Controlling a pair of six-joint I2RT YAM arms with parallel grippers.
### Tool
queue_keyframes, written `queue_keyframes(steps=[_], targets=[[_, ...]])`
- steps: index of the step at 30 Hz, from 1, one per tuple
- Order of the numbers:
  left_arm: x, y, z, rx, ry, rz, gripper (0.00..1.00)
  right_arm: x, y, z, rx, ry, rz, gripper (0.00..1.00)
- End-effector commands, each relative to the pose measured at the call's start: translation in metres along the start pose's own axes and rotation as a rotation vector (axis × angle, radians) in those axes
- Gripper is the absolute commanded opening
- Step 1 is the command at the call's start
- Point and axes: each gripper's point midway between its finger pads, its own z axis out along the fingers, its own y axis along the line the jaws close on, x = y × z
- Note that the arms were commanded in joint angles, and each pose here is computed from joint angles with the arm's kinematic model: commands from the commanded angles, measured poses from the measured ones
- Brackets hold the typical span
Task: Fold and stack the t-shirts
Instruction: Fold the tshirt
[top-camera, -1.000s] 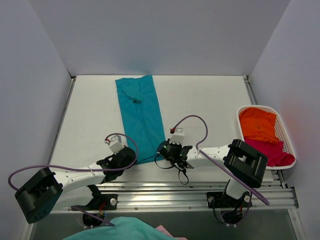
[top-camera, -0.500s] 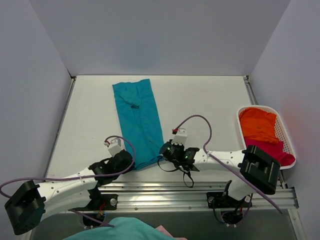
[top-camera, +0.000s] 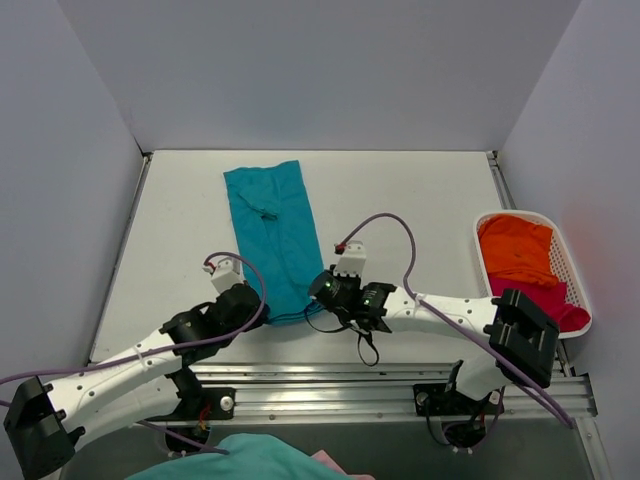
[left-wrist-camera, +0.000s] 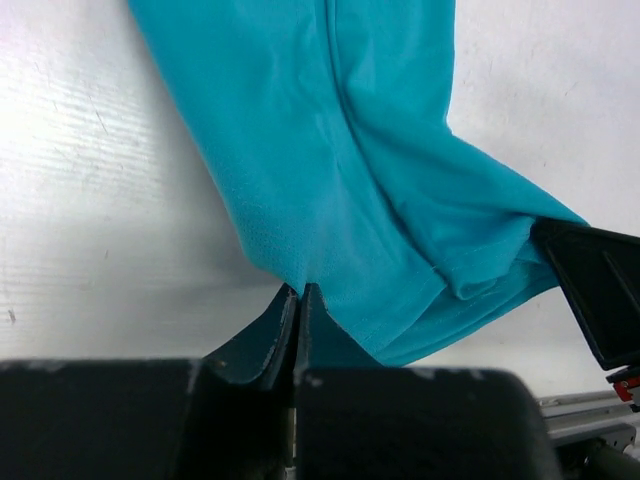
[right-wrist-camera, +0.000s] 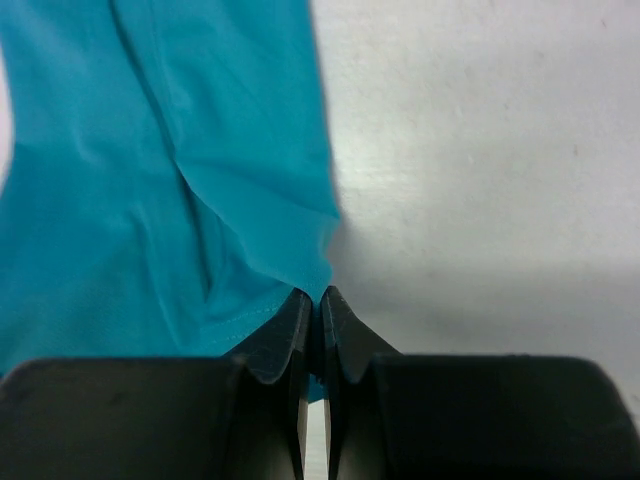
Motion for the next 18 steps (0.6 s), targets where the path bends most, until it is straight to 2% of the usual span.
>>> queue_keyframes(steps=[1,7,18], targets=[[-0.032,-0.018,-0.002,0.016,-0.079,0.017,0.02,-0.037,0.007,0.009,0.065,-0.086,-0.028,0.0],[-0.07,-0.013,0.017,-0.019,-0.144,-0.016,0.02,-0.07,0.024,0.037,0.106,-0.107,-0.029,0.0],[-0.123,-0.002,0.052,-0.05,-0.184,-0.11,0.02,-0.112,0.046,0.095,0.157,-0.092,-0.043,0.0]])
